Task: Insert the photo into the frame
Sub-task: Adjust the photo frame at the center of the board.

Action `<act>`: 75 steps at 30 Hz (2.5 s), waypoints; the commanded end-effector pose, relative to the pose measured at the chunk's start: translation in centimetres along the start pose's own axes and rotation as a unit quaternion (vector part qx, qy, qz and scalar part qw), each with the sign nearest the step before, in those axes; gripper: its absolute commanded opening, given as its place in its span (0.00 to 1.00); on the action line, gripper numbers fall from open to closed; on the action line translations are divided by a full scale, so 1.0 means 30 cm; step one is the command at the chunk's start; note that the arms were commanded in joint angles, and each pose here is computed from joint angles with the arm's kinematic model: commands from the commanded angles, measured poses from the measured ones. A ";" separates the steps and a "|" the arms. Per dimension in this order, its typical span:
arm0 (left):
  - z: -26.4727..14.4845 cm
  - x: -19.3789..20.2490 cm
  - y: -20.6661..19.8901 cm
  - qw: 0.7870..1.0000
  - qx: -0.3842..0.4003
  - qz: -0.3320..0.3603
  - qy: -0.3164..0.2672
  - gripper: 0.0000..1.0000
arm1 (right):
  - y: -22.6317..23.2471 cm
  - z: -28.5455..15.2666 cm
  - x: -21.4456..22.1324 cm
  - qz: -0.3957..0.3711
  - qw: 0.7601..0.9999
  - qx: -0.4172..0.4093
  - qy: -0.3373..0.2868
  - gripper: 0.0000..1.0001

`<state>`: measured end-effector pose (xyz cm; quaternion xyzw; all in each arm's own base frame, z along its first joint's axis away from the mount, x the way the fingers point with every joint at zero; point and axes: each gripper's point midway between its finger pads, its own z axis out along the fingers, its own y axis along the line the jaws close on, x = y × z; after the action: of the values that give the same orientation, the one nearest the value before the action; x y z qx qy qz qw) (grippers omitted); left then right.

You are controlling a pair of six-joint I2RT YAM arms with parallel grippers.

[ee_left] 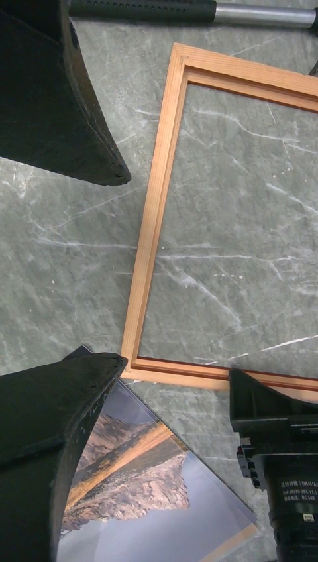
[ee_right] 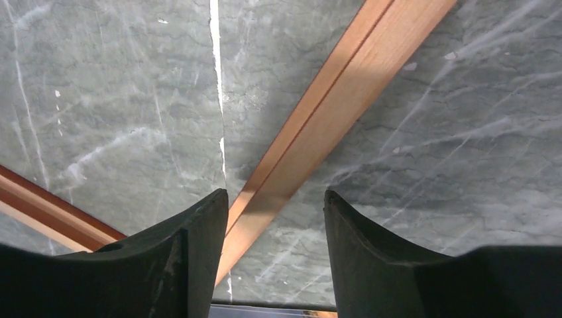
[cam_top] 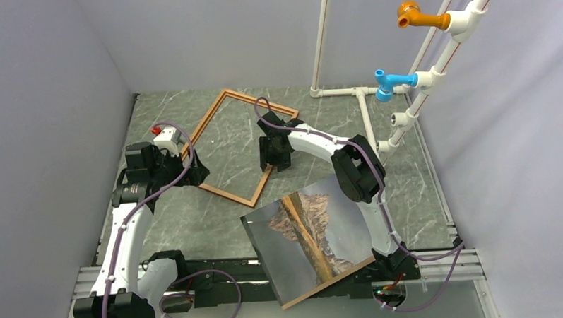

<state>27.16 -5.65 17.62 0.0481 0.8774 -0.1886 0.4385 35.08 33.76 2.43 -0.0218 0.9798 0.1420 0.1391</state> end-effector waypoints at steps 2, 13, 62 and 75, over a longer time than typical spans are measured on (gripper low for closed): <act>-0.012 -0.059 -0.019 0.999 0.011 0.023 -0.023 0.99 | -0.003 0.035 0.024 -0.013 0.999 0.032 0.013 0.54; -0.012 -0.058 -0.015 0.999 0.008 0.023 -0.023 0.99 | -0.045 0.022 -0.095 -0.060 0.993 0.093 -0.030 0.17; -0.005 -0.052 -0.009 1.000 0.006 0.019 -0.016 0.99 | -0.355 -0.168 0.014 0.009 0.999 0.030 -0.021 0.50; -0.007 -0.053 -0.009 1.000 0.005 0.020 -0.017 0.99 | -0.321 -0.099 -0.023 0.030 0.999 0.020 -0.013 0.14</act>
<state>27.22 -5.66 17.29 0.0468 0.8803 -0.1899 0.4323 33.75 22.27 2.41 0.0028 0.9853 0.1095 0.1311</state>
